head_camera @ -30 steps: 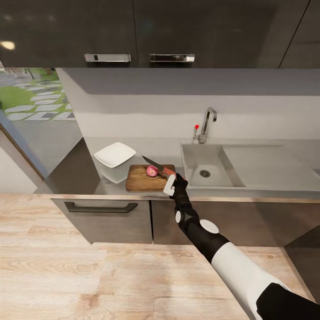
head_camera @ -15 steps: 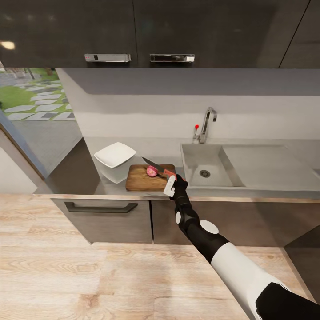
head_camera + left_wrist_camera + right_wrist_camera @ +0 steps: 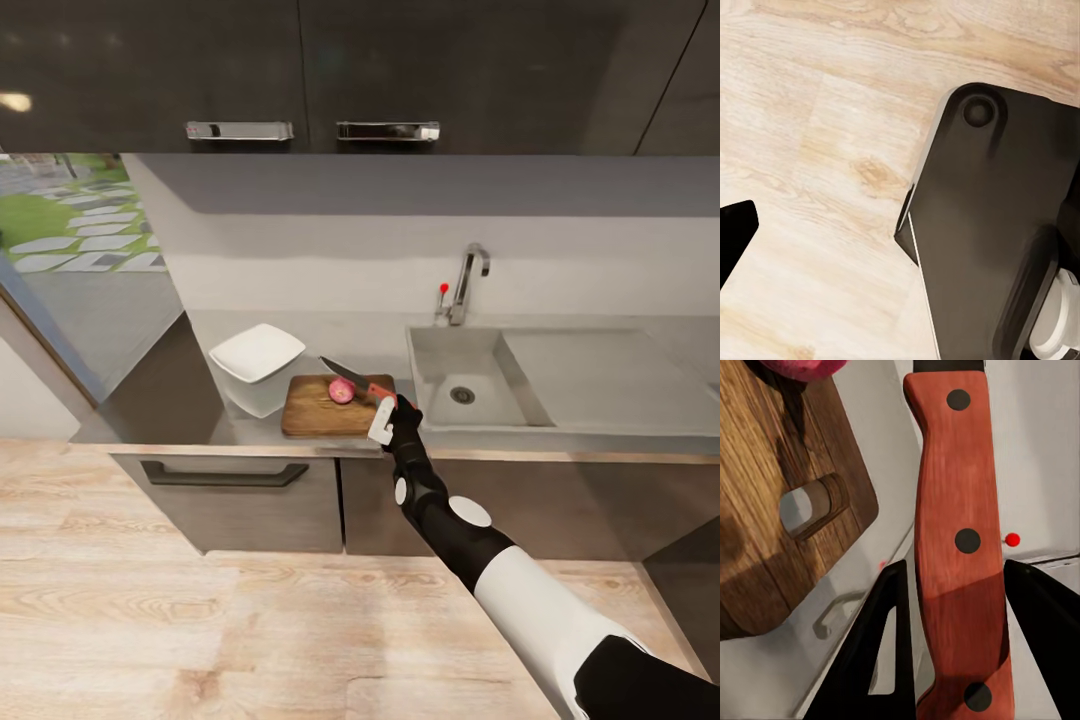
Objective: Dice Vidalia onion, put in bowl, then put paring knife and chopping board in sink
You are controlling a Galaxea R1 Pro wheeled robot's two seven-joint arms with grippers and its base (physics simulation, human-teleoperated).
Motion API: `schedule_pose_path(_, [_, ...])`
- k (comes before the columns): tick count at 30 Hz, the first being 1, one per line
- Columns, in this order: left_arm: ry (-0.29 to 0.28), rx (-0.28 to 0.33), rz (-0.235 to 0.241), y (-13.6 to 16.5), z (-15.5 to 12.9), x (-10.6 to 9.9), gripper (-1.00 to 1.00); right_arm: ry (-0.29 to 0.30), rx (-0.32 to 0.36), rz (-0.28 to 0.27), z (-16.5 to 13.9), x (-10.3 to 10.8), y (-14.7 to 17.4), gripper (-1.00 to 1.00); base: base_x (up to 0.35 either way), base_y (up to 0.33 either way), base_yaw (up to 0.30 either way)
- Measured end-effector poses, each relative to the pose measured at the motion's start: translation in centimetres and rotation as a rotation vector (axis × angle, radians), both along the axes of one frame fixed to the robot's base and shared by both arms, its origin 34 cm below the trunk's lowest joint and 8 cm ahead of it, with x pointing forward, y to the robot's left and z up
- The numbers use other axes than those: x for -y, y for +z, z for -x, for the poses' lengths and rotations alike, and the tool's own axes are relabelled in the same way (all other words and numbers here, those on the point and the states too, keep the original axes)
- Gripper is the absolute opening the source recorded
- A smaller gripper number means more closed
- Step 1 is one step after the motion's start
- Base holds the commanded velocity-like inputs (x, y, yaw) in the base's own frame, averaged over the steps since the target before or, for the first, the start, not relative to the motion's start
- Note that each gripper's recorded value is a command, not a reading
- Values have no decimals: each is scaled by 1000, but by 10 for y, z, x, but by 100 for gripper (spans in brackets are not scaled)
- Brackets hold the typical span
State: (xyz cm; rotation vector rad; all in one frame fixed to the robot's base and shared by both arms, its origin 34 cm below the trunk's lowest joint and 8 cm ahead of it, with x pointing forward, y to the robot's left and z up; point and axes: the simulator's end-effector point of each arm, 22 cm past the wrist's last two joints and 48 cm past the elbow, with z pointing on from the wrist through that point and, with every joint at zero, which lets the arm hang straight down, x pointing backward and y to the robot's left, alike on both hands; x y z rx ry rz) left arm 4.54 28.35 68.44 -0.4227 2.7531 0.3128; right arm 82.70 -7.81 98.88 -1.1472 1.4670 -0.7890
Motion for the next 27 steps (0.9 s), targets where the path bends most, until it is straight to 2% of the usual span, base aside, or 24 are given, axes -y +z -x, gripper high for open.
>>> schedule_pose_path(27, [0,0,0,0,0,0,100,-6,-48,27,6,4,-24,-100,15,0,0])
